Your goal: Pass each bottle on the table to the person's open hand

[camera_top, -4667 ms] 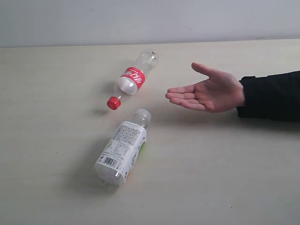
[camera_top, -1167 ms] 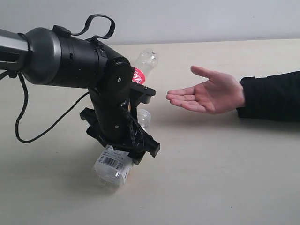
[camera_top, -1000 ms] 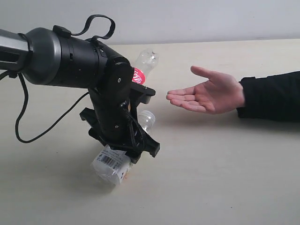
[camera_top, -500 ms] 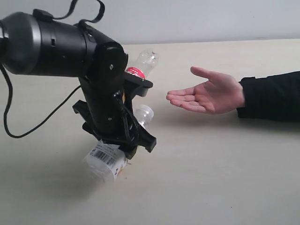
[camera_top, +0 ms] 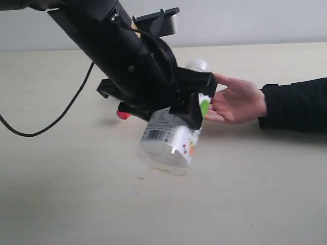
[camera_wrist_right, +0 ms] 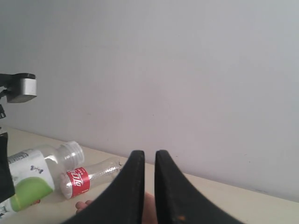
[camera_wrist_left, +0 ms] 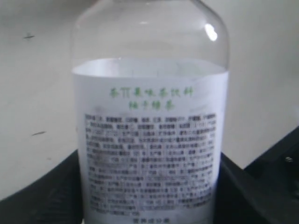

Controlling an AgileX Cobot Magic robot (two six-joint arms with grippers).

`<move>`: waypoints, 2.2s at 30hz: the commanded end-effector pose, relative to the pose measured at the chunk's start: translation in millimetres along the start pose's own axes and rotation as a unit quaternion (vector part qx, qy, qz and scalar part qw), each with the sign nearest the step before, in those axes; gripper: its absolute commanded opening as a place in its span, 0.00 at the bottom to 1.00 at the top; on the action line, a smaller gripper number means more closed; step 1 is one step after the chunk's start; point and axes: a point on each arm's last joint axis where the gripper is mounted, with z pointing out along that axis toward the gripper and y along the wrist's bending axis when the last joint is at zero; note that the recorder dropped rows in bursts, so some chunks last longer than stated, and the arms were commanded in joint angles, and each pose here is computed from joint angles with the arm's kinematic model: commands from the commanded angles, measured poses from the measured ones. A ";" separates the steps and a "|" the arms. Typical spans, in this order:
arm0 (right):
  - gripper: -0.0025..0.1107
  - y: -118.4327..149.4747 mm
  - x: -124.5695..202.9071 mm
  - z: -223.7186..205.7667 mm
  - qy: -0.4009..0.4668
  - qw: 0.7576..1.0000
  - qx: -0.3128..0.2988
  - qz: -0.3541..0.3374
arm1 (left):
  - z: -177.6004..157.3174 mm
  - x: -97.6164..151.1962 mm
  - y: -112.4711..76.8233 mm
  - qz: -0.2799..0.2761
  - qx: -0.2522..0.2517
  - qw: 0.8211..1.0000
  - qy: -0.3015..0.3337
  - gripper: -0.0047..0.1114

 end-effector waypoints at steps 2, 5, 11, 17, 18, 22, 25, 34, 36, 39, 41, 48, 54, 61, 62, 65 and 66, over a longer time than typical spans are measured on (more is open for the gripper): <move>0.11 -0.1 -0.5 -0.3 -0.006 1.000 0.002 -0.004 | 1.1 -17.7 -16.7 -0.032 0.071 0.995 -0.059 0.04; 0.11 -0.1 -0.5 -0.3 -0.006 1.000 0.002 -0.004 | 9.3 -26.1 -22.4 -0.050 0.078 0.992 -0.080 0.04; 0.11 -0.1 -0.5 -0.3 -0.006 1.000 0.002 -0.004 | 28.6 -38.1 -38.4 -0.034 0.097 0.982 -0.158 0.04; 0.11 -0.1 -0.5 -0.3 -0.006 1.000 0.002 -0.004 | 32.5 -40.7 -41.2 -0.044 0.107 0.980 -0.165 0.04; 0.11 -0.1 -0.5 -0.3 -0.006 1.000 0.002 -0.004 | 37.4 -41.7 -37.7 -0.058 0.088 0.980 -0.167 0.04; 0.11 -0.1 -0.5 -0.3 -0.006 1.000 0.002 -0.004 | 56.3 -42.6 -34.7 -0.090 0.018 0.979 -0.180 0.04; 0.11 -0.1 -0.5 -0.3 -0.006 1.000 0.002 -0.004 | 68.6 -48.3 -48.4 -0.097 0.016 0.978 -0.185 0.04; 0.11 -0.1 -0.5 -0.3 -0.006 1.000 0.002 -0.004 | 90.7 -62.1 -56.0 -0.117 -0.085 0.972 -0.186 0.04; 0.11 -0.1 -0.5 -0.3 -0.006 1.000 0.002 -0.004 | 93.8 -62.6 -55.4 -0.128 -0.084 0.970 -0.187 0.04; 0.11 -0.1 -0.5 -0.3 -0.006 1.000 0.002 -0.004 | 97.8 -66.4 -54.2 -0.135 -0.071 0.968 -0.197 0.04; 0.11 -0.1 -0.5 -0.3 -0.006 1.000 0.002 -0.004 | 99.9 -69.0 -54.6 -0.138 -0.060 0.967 -0.205 0.04; 0.11 -0.1 -0.5 -0.3 -0.006 1.000 0.002 -0.004 | 118.2 -71.7 -50.9 -0.149 -0.060 0.967 -0.198 0.04; 0.11 -0.1 0.9 -0.3 0.001 1.000 0.002 -0.004 | 130.4 -71.7 -40.8 -0.157 -0.077 0.967 -0.184 0.04; 0.11 -0.1 0.9 -0.3 0.001 1.000 0.002 -0.004 | 134.5 -72.8 -39.8 -0.151 -0.073 0.968 -0.187 0.04; 0.11 -0.1 0.9 -0.3 0.001 1.000 0.002 -0.004 | 134.4 -72.9 -39.9 -0.146 -0.074 0.969 -0.187 0.04; 0.11 -0.1 0.9 -0.3 0.001 1.000 0.002 -0.004 | 133.9 -74.3 -37.9 -0.151 -0.072 0.968 -0.187 0.05; 0.11 -0.1 0.9 -0.3 0.001 1.000 0.002 -0.004 | 133.6 -74.9 -37.1 -0.152 -0.071 0.968 -0.187 0.07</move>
